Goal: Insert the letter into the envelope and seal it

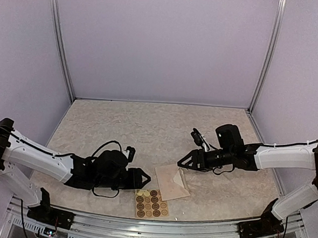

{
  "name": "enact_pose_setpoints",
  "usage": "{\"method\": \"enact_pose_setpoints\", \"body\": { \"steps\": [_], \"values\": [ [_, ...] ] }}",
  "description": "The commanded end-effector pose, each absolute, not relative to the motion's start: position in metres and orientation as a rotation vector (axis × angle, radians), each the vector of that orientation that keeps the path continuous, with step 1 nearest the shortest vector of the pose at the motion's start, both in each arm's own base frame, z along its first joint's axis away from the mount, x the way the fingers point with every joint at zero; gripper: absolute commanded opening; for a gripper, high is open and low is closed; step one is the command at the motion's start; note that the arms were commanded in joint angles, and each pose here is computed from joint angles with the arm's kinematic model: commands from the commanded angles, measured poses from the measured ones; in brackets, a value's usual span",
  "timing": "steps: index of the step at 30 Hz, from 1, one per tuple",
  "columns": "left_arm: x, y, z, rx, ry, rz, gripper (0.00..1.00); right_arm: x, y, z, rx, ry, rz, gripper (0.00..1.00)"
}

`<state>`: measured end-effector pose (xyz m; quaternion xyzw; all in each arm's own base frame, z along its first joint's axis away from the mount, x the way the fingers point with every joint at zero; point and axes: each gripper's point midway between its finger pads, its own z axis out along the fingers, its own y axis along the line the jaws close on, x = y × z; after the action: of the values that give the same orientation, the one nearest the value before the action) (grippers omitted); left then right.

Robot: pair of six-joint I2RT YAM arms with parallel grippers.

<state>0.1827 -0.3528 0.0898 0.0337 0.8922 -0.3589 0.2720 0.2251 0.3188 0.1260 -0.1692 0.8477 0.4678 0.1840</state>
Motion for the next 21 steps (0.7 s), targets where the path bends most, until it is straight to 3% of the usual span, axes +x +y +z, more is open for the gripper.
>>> {"method": "enact_pose_setpoints", "body": {
  "steps": [1, 12, 21],
  "values": [
    [0.158, -0.337, 0.061, 0.026, 2.532, -0.962, 0.55, 0.219, 0.309, 0.123, -0.457, 2.408, 1.276, 0.63],
    [0.144, -0.329, 0.045, -0.068, 2.575, -1.027, 0.58, 0.218, 0.307, 0.127, -0.452, 2.391, 1.279, 0.63],
    [0.14, -0.336, 0.034, -0.092, 2.591, -1.061, 0.41, 0.218, 0.307, 0.131, -0.445, 2.384, 1.284, 0.62]
  ]
}}
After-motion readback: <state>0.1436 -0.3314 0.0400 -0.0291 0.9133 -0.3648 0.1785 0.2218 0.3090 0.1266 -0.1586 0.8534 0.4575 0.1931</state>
